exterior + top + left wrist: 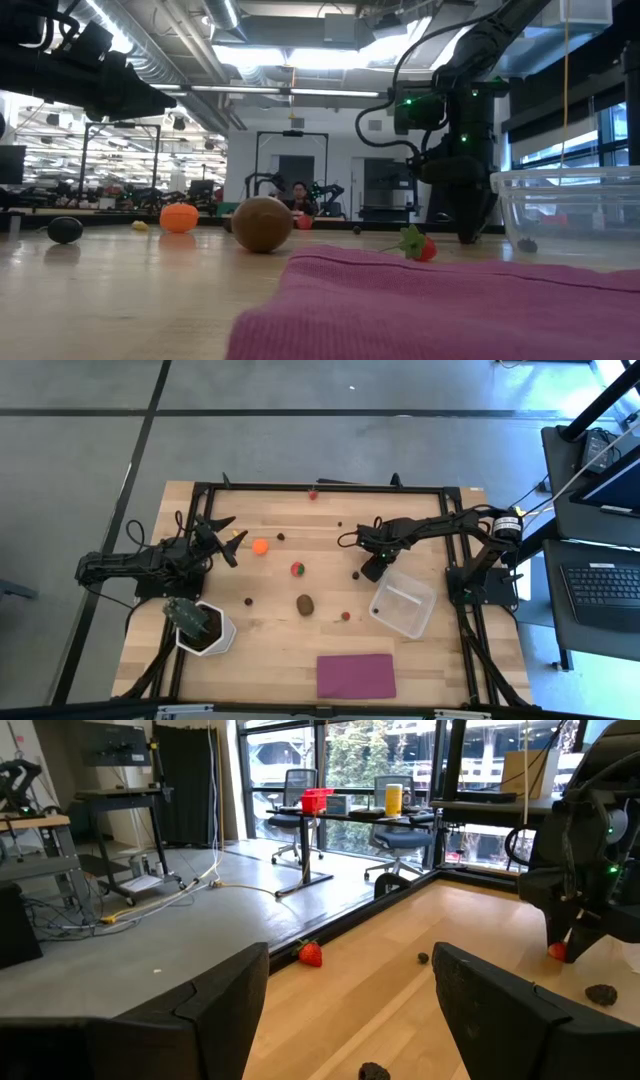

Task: Pick and placing Produce into tupperware
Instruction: Put the strawberry into the transparent bin

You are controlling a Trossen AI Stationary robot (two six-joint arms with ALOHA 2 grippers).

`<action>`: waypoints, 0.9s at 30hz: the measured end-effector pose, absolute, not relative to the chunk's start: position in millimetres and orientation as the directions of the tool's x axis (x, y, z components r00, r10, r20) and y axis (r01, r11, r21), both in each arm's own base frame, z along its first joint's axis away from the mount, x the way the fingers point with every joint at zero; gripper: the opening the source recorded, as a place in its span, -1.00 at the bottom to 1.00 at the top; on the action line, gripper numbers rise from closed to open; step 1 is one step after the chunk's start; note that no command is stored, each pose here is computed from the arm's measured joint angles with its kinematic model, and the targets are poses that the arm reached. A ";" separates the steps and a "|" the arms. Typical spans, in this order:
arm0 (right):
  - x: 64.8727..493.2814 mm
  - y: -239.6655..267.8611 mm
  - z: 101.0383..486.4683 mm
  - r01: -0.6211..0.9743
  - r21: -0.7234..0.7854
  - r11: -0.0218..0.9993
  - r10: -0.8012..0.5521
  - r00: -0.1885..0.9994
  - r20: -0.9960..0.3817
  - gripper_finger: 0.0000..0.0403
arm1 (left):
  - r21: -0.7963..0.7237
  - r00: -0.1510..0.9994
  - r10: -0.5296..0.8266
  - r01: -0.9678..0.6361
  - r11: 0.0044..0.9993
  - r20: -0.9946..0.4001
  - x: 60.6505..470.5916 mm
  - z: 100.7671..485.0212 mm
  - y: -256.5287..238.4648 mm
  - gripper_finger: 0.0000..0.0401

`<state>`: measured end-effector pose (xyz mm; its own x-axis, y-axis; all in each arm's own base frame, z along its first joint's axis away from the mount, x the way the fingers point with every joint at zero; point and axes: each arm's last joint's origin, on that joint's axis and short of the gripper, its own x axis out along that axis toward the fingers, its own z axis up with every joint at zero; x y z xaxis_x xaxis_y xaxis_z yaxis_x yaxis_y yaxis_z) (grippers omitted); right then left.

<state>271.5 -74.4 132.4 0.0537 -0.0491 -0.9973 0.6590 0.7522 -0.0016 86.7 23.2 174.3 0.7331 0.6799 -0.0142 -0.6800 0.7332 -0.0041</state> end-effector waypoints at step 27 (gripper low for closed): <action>256.9 -14.1 294.5 0.628 0.136 0.766 0.009 0.201 -0.980 -0.47 | -0.004 0.733 0.680 -0.680 0.733 -0.014 86.7 174.3 23.2 0.37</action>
<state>256.9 -14.1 294.5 0.2012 0.0090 -0.9795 0.6278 0.7664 0.1360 86.7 23.2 174.3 0.7329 0.6802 -0.0143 -0.6803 0.7329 -0.0043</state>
